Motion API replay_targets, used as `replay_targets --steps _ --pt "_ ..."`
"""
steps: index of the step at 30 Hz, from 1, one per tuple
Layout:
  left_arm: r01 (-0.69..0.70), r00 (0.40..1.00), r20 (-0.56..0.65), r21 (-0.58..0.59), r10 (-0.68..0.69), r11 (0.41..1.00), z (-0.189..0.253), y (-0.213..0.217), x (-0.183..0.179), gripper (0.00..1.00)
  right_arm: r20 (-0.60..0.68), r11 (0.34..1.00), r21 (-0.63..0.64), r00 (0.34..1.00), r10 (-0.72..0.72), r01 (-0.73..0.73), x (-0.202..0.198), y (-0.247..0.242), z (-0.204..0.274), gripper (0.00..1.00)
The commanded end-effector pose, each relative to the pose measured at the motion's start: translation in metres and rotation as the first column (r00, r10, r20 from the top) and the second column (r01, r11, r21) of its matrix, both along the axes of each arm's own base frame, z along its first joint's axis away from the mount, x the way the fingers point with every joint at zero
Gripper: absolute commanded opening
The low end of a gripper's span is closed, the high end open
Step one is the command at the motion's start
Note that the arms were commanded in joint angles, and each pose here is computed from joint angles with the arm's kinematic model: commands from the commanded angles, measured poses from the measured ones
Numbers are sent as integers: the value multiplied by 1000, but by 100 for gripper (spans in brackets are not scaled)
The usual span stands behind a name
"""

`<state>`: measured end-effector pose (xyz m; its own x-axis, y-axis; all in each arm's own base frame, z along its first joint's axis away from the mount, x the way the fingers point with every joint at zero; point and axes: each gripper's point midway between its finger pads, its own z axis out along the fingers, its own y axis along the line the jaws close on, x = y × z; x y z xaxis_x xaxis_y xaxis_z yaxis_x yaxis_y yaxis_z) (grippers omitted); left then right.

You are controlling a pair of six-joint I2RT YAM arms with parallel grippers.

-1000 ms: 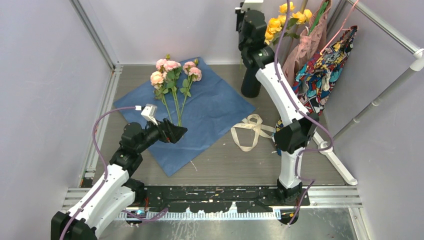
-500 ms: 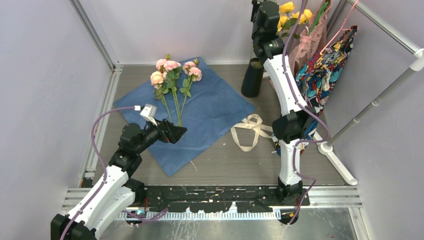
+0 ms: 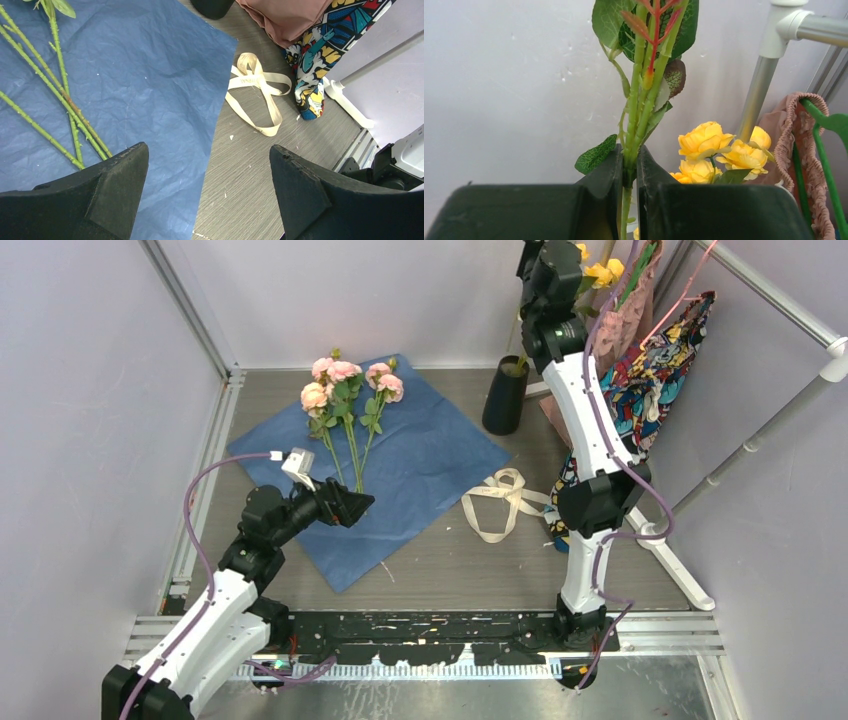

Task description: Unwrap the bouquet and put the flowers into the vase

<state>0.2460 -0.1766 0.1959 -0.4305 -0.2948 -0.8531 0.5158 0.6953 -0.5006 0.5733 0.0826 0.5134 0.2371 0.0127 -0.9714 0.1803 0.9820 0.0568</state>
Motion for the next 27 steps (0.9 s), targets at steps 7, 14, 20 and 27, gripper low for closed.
replay_targets --steps 7,14,20,27 --pt "14 998 59 -12 -13 1000 13 -2 2 90 133 999 47 991 8 -15 -38 -12 52 1" --pt "12 999 53 -16 -11 1000 11 -2 2 90 56 1000 12 998 -24 23 -29 -14 0 1" --pt "13 999 45 -14 -12 1000 9 -3 3 90 -49 1000 16 999 -20 21 -17 -11 -66 1" --pt "11 999 40 -11 -10 1000 7 -3 4 90 -148 998 0 987 -68 69 -9 -16 -129 50"
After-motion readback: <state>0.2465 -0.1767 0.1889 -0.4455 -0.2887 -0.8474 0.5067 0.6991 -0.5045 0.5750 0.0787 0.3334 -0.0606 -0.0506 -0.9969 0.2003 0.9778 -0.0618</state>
